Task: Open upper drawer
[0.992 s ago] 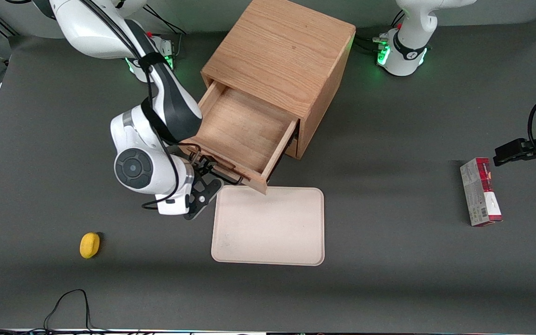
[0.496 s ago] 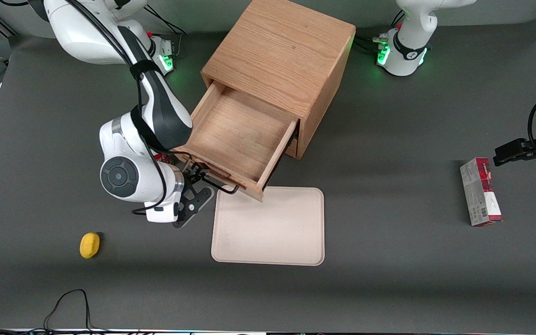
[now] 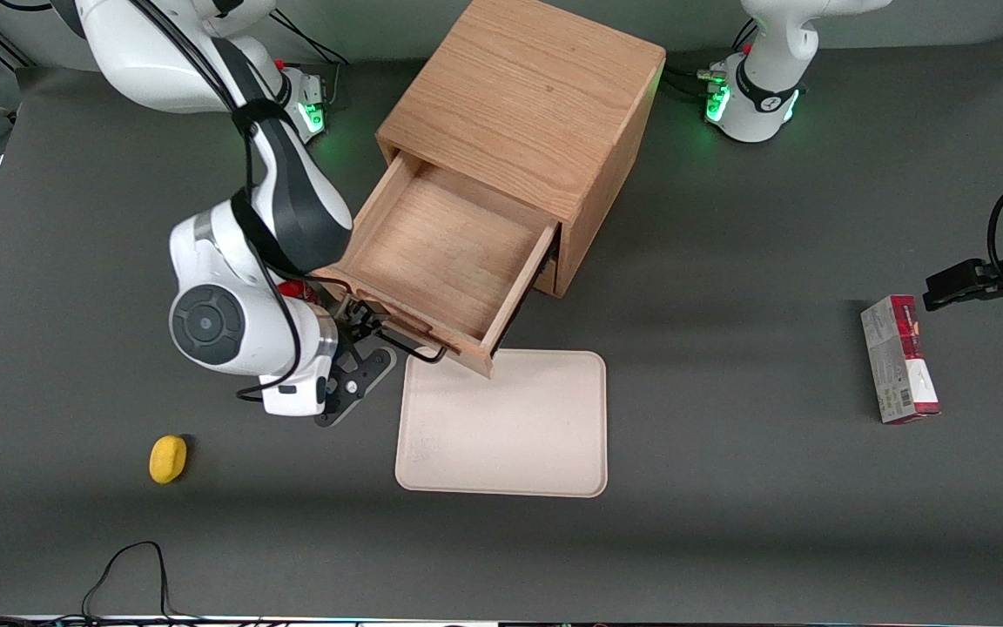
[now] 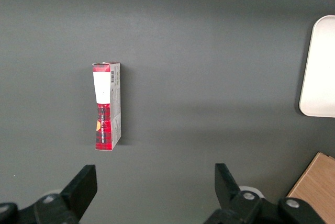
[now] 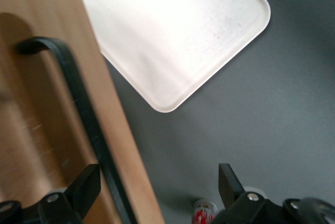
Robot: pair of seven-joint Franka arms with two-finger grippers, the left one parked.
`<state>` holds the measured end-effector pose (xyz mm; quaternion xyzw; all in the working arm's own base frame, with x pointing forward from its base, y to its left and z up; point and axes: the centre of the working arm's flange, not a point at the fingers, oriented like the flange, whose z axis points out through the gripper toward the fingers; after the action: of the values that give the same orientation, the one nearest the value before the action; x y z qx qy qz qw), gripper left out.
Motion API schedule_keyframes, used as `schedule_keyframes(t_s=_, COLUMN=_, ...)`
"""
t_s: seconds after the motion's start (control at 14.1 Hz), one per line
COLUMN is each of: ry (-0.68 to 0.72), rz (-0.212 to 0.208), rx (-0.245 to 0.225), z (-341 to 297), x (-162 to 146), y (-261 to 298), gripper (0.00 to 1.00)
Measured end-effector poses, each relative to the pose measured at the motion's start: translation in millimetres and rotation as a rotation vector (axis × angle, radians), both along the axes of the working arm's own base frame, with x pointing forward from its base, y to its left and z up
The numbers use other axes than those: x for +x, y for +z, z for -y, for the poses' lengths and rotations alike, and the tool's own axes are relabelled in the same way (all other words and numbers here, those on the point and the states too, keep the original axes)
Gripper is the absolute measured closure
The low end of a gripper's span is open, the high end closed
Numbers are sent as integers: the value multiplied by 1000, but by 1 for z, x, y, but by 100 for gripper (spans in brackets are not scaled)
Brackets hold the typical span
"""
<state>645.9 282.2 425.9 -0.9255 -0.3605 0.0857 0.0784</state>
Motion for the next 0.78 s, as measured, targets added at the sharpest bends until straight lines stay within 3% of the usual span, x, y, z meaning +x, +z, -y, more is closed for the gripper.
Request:
schedule_keyframes(t_s=0.35, ry=-67, rz=22, rx=7, z=44, x=0, y=86, gripper=0)
schedule_keyframes(t_s=0.57, ry=-253, rz=51, rx=-10, z=121, x=5, y=132, gripper=0)
schedule_keyframes(t_s=0.78, ry=-442, rz=86, rx=-59, z=202, x=7, y=161, gripper=0)
